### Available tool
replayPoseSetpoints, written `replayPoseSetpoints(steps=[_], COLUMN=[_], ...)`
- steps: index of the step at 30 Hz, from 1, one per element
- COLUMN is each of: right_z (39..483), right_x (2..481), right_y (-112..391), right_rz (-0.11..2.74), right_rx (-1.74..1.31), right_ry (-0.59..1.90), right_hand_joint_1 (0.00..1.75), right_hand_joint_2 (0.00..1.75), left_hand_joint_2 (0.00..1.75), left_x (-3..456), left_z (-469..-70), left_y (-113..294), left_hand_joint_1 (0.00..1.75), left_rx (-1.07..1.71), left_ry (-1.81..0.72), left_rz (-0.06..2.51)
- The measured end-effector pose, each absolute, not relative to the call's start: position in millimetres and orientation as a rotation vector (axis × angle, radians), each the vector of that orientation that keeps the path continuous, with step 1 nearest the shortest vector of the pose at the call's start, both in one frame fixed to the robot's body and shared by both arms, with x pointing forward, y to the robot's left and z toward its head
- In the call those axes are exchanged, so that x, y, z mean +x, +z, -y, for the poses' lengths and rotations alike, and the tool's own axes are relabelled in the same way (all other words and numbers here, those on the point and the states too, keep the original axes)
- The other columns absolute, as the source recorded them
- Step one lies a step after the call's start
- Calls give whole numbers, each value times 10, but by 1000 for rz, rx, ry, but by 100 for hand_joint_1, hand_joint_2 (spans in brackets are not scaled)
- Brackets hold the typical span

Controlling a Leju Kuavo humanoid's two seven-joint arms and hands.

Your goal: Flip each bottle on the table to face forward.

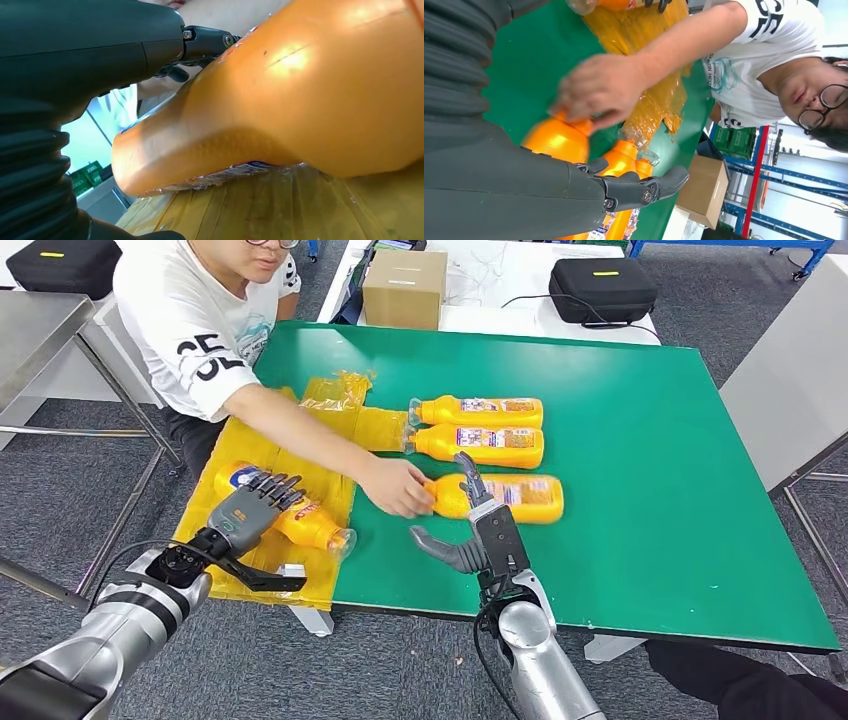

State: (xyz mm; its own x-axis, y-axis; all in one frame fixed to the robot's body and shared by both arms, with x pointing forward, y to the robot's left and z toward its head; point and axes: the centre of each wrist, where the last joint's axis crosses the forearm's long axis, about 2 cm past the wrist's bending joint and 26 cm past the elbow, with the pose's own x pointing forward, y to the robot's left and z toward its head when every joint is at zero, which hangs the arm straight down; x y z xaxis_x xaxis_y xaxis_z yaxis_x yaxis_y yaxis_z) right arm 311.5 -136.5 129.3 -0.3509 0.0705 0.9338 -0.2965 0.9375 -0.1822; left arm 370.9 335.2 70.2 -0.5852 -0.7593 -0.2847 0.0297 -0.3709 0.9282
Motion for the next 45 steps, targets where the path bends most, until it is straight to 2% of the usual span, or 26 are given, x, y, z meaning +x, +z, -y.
replayPoseSetpoints(steps=[12, 18, 22, 28, 34, 38, 39, 43, 45], right_z=[1378, 1399, 1423, 1470, 1476, 1477, 1477, 1503, 1529], right_x=[3117, 3118, 3117, 3057, 3022, 3020, 3020, 3011, 3005], right_y=[1287, 1278, 1262, 1156, 1098, 1090, 1088, 1065, 1042], right_rz=[1893, 1890, 1891, 1874, 1855, 1852, 1851, 1832, 1808], right_rx=[165, 164, 134, 51, 41, 38, 32, -48, -102], right_ry=[388, 403, 409, 405, 406, 407, 407, 425, 447], right_hand_joint_1=[0, 0, 0, 0, 0, 0, 0, 0, 0], right_hand_joint_2=[175, 175, 175, 175, 175, 0, 0, 175, 175], left_hand_joint_2=[175, 175, 175, 175, 175, 175, 175, 175, 175], left_x=[3724, 3681, 3491, 3038, 2930, 2915, 2910, 2900, 2905], left_z=[-3347, -3358, -3377, -3233, -3208, -3203, -3200, -3144, -3109], left_y=[708, 669, 509, 291, 358, 390, 396, 452, 488], left_hand_joint_1=[0, 0, 0, 0, 0, 0, 0, 0, 0], left_rx=[975, 939, 787, 512, 517, 522, 511, 400, 349], left_ry=[-2027, -1953, -1691, -999, -820, -776, -748, -495, -390], left_rz=[1340, 1421, 1603, 1823, 1886, 1904, 1908, 1935, 1950])
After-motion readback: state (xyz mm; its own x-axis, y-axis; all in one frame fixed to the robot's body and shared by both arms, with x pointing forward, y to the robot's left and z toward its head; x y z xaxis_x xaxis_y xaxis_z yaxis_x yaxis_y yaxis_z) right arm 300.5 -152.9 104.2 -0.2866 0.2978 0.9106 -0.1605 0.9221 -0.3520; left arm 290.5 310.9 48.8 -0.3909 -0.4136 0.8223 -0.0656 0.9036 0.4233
